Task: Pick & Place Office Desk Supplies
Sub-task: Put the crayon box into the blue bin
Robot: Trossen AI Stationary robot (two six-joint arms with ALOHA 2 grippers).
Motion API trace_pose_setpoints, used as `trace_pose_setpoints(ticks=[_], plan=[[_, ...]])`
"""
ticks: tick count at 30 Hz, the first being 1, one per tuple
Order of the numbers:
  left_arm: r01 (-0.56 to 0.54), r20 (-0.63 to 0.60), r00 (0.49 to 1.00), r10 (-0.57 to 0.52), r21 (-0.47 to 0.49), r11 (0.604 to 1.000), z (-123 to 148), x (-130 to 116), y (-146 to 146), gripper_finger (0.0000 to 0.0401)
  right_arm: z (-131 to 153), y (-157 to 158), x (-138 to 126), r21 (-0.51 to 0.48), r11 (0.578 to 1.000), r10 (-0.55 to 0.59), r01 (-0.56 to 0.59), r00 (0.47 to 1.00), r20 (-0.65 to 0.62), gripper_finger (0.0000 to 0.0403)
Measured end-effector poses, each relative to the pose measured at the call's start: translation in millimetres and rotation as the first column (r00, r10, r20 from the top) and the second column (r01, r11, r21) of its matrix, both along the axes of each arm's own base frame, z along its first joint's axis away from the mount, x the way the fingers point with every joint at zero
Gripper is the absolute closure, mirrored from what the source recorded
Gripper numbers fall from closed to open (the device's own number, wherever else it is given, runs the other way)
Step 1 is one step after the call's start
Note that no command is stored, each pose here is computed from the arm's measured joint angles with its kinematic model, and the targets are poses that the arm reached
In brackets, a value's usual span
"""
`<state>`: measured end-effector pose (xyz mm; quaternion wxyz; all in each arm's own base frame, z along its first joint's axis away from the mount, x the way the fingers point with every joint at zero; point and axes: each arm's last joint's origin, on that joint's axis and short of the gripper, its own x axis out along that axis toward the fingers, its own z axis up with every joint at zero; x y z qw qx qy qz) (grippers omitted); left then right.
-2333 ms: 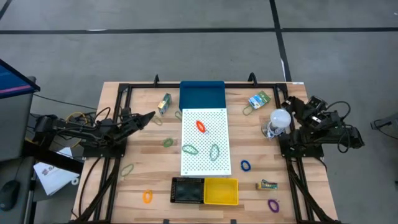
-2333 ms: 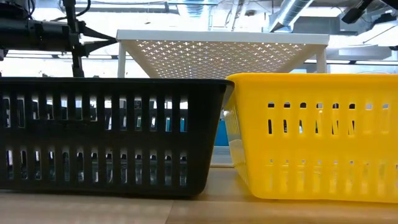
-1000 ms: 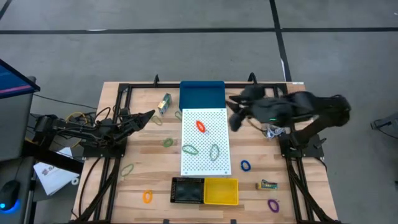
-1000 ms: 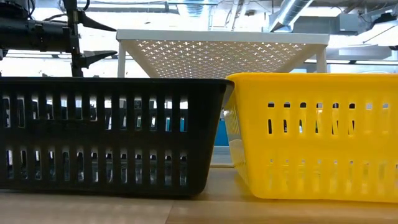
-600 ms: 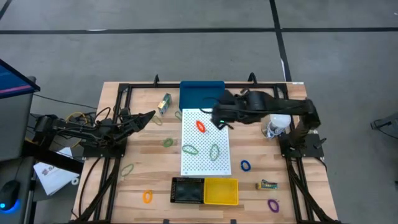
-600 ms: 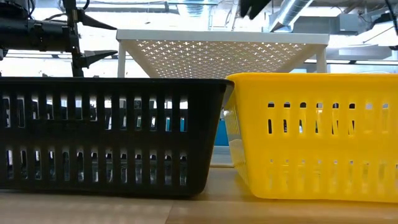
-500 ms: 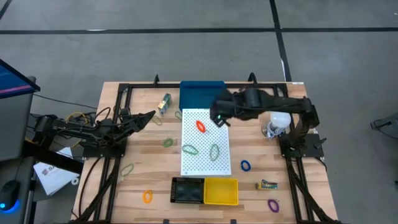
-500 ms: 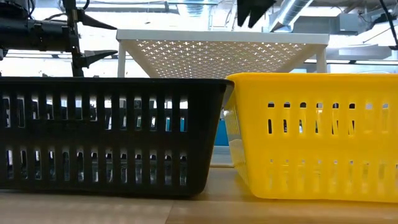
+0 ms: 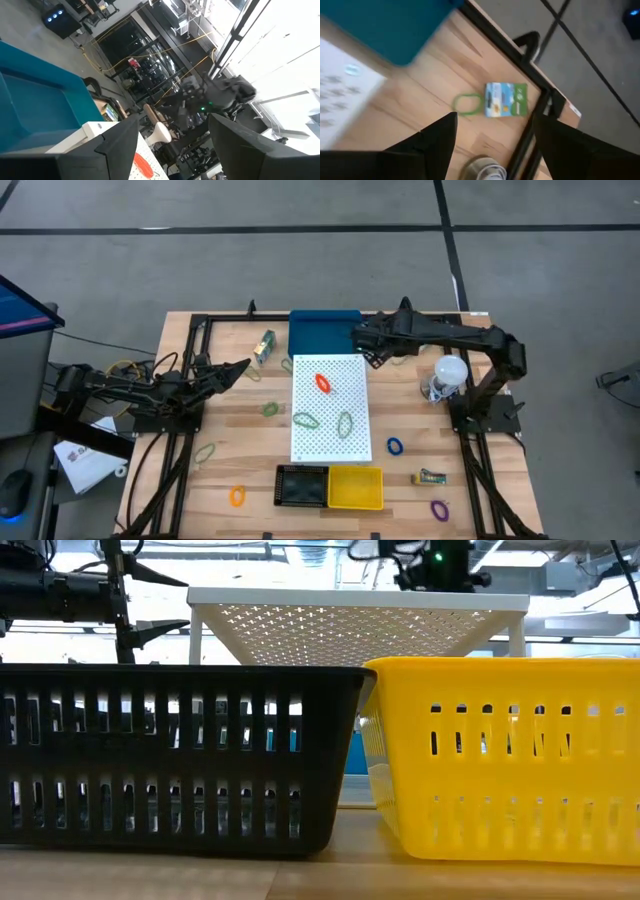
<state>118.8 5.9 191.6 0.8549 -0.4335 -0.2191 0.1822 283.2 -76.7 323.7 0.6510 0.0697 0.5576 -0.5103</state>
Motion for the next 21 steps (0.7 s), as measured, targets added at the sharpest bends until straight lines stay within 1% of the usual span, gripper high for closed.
trace_pose_setpoints(ticks=[2,6,11,13,15,17,21], plan=[[-0.003,0.0,1.0,0.003,-0.001,1.0,0,0,0,0.0164,-11,-5,-5,0.0,1.0,-0.009,0.009,1.0,-0.021,0.0146],[-0.01,0.003,1.0,0.01,-0.004,1.0,0,0,0,0.0164,-37,-13,-7,0.02,1.0,0.001,0.001,0.996,-0.092,0.0146],[-0.022,0.007,1.0,0.022,-0.013,1.0,0,0,1,0.0164,-66,-20,-8,0.034,0.999,-0.013,0.018,0.99,-0.139,0.0146],[-0.034,0.008,0.999,0.034,-0.017,0.999,0,-1,1,0.0164,-78,-23,-13,0.045,0.998,-0.026,0.035,0.984,-0.175,0.0146],[-0.044,0.009,0.999,0.044,-0.02,0.999,0,-1,1,0.0164,-88,-28,-14,0.047,0.998,-0.033,0.041,0.987,-0.154,0.0146],[-0.05,0.017,0.999,0.05,-0.024,0.998,1,-1,1,0.0164,-99,-32,-18,0.074,0.996,-0.033,0.046,0.985,-0.17,0.0146],[-0.065,0.016,0.998,0.065,-0.029,0.997,1,-1,2,0.0164,-110,-43,-26,0.079,0.994,-0.064,0.079,0.982,-0.178,0.0146]])
